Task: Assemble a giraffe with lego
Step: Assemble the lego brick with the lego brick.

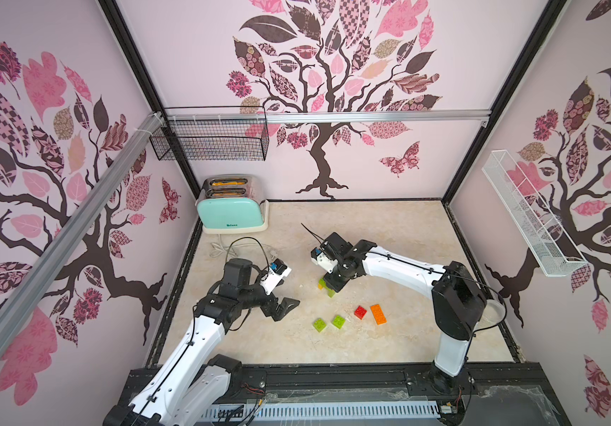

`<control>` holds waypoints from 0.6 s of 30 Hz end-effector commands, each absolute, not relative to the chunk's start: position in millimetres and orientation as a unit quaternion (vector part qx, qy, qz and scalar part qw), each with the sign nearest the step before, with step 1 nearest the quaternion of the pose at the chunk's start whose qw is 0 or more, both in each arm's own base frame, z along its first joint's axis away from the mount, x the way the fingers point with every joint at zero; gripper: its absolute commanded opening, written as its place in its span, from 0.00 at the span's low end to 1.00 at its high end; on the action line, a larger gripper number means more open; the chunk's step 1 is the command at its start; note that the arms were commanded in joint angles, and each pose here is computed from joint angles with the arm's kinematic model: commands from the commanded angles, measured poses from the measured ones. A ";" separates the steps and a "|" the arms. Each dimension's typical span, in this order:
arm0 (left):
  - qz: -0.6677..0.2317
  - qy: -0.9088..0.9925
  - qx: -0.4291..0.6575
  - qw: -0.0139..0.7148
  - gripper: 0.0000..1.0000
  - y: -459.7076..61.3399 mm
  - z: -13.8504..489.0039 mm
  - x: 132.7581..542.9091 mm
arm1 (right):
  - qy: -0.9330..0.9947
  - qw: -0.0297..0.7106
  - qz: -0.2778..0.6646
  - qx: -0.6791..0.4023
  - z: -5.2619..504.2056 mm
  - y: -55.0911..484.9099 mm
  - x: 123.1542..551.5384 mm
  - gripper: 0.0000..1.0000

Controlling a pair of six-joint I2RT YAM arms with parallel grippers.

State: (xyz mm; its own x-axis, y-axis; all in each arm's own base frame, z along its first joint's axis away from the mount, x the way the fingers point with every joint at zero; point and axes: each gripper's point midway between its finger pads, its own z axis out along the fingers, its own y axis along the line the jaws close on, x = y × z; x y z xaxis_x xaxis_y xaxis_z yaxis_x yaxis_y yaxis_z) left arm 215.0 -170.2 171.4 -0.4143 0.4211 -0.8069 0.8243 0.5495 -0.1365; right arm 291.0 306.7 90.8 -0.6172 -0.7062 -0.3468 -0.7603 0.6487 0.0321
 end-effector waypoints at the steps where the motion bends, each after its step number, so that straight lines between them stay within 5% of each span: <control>1: -0.275 0.792 0.396 0.375 0.98 -171.5 170.0 213.7 | 0.904 0.117 0.070 -0.405 73.2 291.1 280.3 0.00; 18: -0.275 0.793 0.395 0.374 0.98 -171.4 169.9 213.9 | 0.907 0.144 0.101 -0.382 107.5 303.4 285.2 0.00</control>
